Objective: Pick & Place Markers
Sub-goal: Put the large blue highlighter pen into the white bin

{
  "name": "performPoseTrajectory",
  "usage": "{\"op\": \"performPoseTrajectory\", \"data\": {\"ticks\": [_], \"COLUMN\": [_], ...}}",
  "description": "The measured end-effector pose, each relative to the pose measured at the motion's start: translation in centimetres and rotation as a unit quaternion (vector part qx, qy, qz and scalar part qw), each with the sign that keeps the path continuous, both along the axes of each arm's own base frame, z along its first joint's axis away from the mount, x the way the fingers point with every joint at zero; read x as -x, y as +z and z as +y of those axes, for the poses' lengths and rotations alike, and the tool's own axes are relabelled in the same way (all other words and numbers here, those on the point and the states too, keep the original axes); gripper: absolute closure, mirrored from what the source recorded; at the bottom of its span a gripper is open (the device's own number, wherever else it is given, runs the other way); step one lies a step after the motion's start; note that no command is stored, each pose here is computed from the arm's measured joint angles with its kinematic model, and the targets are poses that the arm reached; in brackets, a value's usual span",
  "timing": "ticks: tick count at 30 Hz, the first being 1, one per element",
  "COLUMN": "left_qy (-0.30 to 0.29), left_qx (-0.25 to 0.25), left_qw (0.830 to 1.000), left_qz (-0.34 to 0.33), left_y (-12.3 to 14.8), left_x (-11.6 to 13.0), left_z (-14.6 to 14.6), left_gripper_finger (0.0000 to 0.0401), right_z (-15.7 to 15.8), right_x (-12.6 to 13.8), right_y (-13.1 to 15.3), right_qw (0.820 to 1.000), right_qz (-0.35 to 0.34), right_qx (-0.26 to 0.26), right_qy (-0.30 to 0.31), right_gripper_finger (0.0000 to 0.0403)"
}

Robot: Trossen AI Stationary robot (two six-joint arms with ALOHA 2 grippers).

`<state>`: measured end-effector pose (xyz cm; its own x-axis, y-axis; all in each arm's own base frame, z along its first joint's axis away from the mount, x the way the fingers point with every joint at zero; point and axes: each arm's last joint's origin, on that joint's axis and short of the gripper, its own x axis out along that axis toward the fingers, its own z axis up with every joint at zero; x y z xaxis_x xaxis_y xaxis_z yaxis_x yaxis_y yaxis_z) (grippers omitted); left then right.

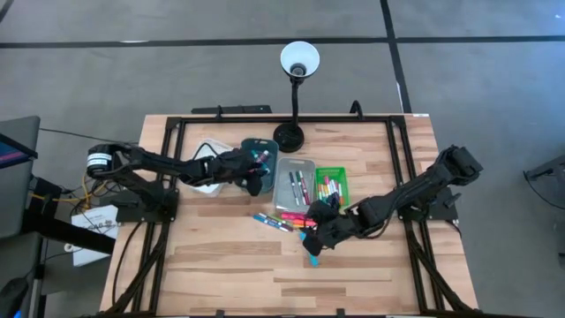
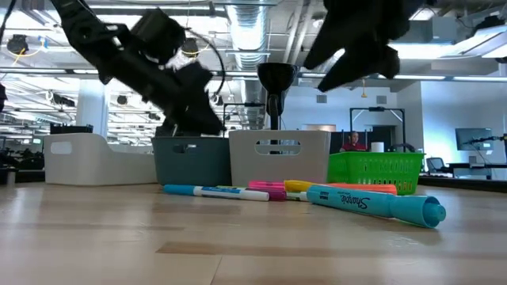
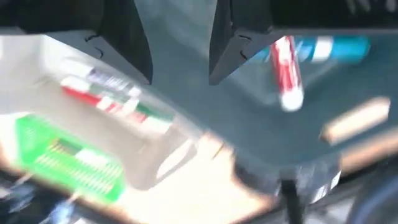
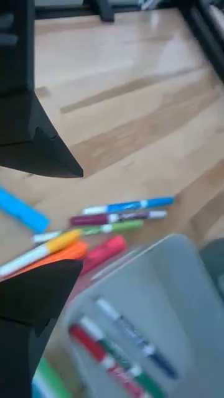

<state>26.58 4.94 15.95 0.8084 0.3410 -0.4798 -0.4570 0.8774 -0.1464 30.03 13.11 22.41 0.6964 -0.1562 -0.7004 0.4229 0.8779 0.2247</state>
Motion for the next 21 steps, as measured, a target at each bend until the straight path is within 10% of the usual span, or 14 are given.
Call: {"op": "performPoseTrajectory", "data": {"ticks": [11, 21], "left_qy": [-0.062, -0.081], "left_qx": [-0.060, -0.080], "left_qw": [0.990, 0.987], "left_qz": [-0.113, -0.110], "left_y": [5.9, 5.7], "left_x": [2.1, 2.8], "left_z": [-2.5, -3.1], "left_gripper_finger": [0.0269, 0.0270], "right_z": [1.9, 1.4], "right_x": [-1.8, -2.8], "right_y": [-6.5, -7.8], "right_qw": [0.978, 0.974], "right_qz": [0.144, 0.177], "right_qx": [-0.146, -0.144], "right_qy": [0.033, -0.007], "right_gripper_finger": [0.0187, 0.0187]}}
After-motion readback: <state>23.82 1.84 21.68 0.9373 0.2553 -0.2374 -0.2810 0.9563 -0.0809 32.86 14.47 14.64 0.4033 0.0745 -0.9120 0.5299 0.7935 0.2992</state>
